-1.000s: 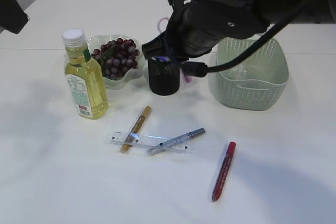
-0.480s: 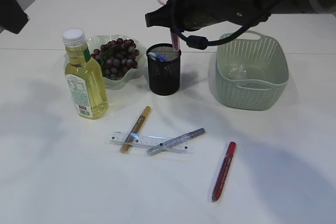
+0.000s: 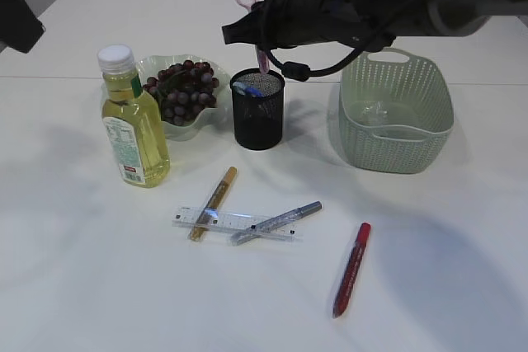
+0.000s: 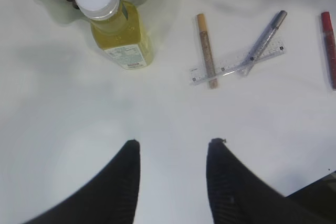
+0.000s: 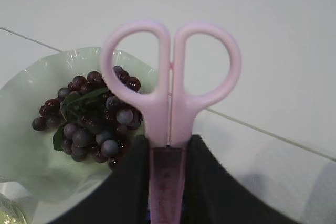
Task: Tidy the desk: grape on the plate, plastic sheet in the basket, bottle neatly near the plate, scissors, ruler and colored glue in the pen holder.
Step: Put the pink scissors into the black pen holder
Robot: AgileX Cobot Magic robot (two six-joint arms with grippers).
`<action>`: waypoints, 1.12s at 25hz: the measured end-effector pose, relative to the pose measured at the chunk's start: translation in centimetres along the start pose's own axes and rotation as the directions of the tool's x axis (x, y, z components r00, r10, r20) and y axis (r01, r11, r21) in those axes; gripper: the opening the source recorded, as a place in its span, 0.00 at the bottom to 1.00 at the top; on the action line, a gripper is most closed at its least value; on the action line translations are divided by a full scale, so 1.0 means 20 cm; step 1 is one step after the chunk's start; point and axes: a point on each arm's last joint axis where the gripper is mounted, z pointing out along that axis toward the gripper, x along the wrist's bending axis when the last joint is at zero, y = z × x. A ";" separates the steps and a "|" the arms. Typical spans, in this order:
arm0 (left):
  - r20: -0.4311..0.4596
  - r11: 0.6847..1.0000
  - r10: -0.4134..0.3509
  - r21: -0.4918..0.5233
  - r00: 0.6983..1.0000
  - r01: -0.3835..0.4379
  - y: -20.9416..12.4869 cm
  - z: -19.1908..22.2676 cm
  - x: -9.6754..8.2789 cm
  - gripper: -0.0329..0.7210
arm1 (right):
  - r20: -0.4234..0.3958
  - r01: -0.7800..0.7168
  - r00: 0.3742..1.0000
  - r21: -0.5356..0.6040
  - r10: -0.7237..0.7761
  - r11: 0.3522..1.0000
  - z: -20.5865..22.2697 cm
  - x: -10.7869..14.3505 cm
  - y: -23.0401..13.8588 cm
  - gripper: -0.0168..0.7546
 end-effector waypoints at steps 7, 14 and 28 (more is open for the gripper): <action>-0.021 1.000 0.007 -0.002 1.000 -0.007 0.00 0.00 0.01 0.45 | 0.007 0.042 0.999 -0.026 -0.042 0.999 0.09 0.00 0.02 0.23; -0.037 1.000 0.012 -0.003 0.999 -0.012 0.00 0.00 0.02 0.45 | 0.008 0.100 0.995 -0.038 -0.100 0.994 0.14 0.00 0.01 0.23; -0.043 1.000 0.014 -0.003 0.999 -0.014 0.00 0.00 0.02 0.45 | 0.016 0.100 0.995 0.005 -0.100 0.995 0.24 -0.03 -0.09 0.23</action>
